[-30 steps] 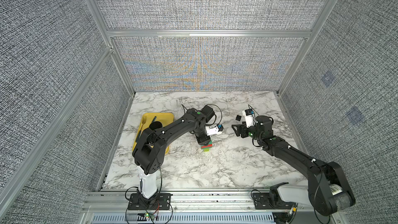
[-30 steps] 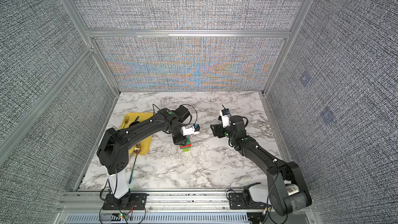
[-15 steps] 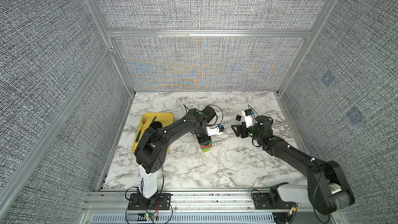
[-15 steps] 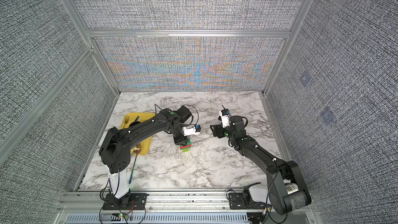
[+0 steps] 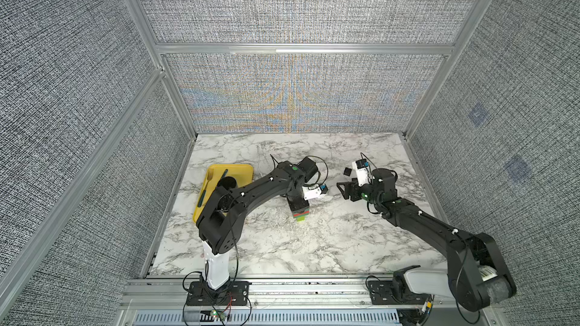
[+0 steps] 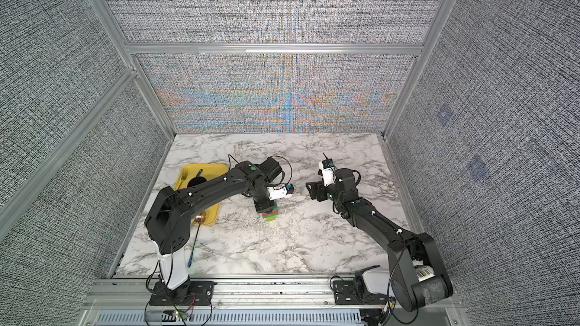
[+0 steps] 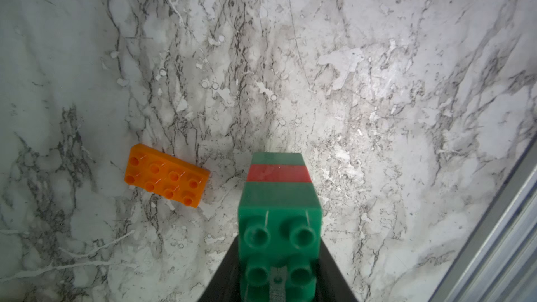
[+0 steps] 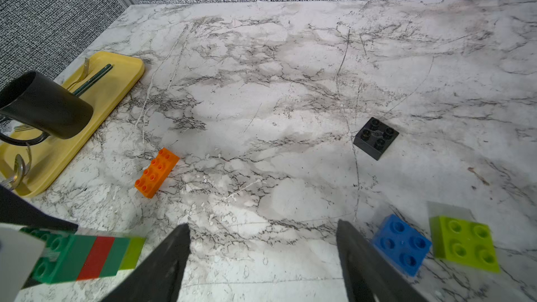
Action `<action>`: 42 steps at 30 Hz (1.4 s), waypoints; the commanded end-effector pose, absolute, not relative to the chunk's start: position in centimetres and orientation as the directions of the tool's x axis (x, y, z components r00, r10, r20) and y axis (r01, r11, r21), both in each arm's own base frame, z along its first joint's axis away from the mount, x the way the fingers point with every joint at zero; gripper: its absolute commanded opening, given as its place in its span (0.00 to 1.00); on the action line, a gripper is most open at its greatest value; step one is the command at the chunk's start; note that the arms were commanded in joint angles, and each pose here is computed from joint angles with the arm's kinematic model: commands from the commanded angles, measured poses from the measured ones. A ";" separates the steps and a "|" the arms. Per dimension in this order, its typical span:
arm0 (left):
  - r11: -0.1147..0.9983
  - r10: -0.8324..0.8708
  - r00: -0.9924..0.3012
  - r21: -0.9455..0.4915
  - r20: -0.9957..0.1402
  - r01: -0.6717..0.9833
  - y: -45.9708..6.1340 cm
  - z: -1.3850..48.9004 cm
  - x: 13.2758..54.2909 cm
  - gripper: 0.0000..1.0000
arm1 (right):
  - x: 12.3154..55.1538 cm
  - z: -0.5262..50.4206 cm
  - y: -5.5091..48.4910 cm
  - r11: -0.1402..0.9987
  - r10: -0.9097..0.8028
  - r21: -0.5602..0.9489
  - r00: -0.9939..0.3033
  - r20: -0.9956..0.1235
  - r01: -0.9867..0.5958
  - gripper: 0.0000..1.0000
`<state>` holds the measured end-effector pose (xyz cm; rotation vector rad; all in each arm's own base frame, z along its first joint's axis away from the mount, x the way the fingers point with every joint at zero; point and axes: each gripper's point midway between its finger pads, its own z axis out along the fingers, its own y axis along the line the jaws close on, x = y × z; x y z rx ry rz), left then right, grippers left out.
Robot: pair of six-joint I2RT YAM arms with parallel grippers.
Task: Assemble a carrot with lego
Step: Assemble the lego brick with the lego brick.
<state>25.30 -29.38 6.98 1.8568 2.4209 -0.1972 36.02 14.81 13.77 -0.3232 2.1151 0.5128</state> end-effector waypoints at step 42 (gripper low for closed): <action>0.278 0.806 -0.224 0.016 -0.549 0.961 -32.3 18.9 25.2 0.62 | 41.9 10.8 10.8 0.958 0.149 0.269 -0.622 -0.768 -0.102 0.80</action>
